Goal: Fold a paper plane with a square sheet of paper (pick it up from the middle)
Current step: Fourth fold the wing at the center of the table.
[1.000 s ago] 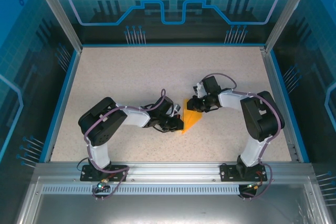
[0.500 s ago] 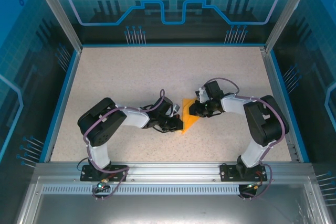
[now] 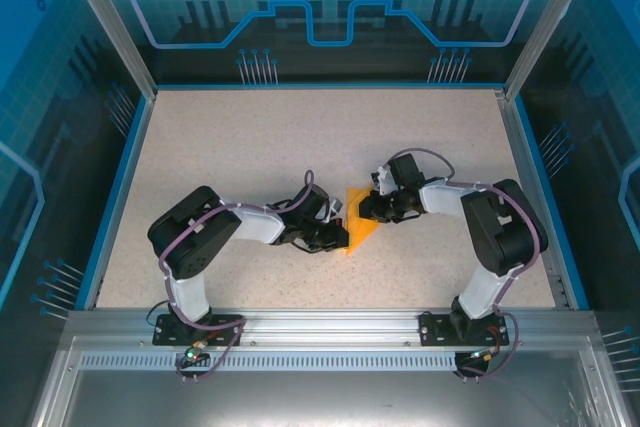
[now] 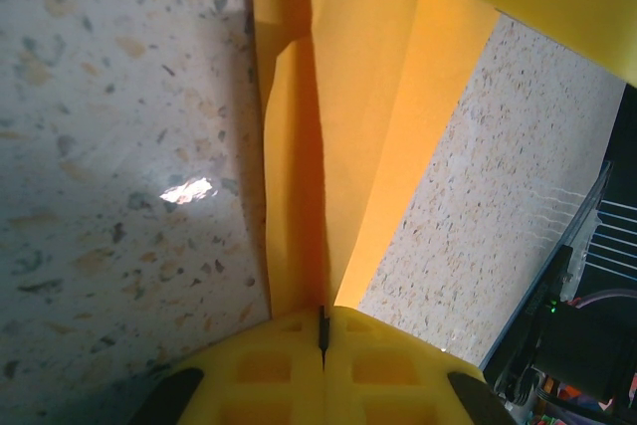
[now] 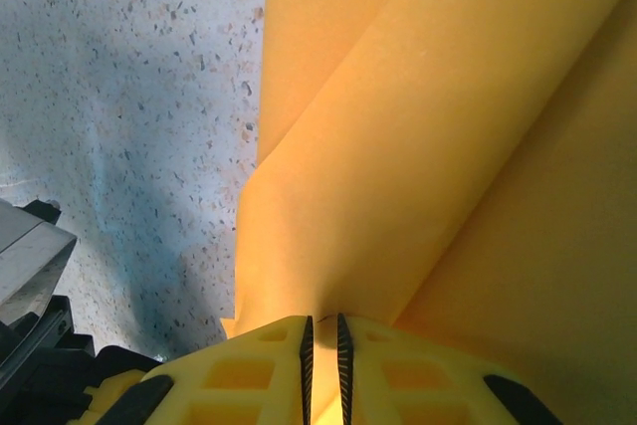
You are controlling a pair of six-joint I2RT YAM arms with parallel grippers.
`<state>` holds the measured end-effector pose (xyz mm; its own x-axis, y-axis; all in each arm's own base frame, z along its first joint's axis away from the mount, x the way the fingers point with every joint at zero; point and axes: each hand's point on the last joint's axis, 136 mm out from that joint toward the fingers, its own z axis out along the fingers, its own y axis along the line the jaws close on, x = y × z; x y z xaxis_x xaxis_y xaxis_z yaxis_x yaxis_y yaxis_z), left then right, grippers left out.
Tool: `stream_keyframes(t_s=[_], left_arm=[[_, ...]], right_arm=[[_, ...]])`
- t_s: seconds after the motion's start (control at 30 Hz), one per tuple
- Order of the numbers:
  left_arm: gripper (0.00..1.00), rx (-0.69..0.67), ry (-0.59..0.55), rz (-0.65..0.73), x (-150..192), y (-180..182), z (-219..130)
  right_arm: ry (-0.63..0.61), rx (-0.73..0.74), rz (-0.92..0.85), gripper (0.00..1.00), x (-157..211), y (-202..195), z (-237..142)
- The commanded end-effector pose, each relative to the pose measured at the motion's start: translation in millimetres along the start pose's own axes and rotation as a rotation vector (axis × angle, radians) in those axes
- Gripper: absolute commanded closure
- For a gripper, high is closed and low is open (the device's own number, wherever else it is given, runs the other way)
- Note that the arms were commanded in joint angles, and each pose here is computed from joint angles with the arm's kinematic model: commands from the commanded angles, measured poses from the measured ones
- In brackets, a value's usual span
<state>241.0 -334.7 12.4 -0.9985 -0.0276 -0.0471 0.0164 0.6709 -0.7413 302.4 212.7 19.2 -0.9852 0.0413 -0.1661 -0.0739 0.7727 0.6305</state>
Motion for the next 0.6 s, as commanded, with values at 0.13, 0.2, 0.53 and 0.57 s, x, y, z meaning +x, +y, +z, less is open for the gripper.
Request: stream_keyframes(t_s=[0.13,0.2,0.53,0.57], left_arm=[[1.00,-0.214,0.019,-0.114,15.9,65.8,3.4],[1.00,-0.210,0.022,-0.112,15.8,65.0,4.6],[1.00,-0.202,0.030,-0.101,14.5,61.0,5.0],[1.00,-0.201,0.030,-0.098,14.3,60.0,4.7]], right_arm=[[0.014,-0.045,-0.006,0.83,-5.2,10.9,9.6],[0.016,-0.046,-0.011,0.84,-5.7,12.5,10.9],[0.051,-0.006,0.006,0.84,1.8,-0.9,21.0],[0.050,0.003,0.009,0.84,1.9,-2.6,21.1]])
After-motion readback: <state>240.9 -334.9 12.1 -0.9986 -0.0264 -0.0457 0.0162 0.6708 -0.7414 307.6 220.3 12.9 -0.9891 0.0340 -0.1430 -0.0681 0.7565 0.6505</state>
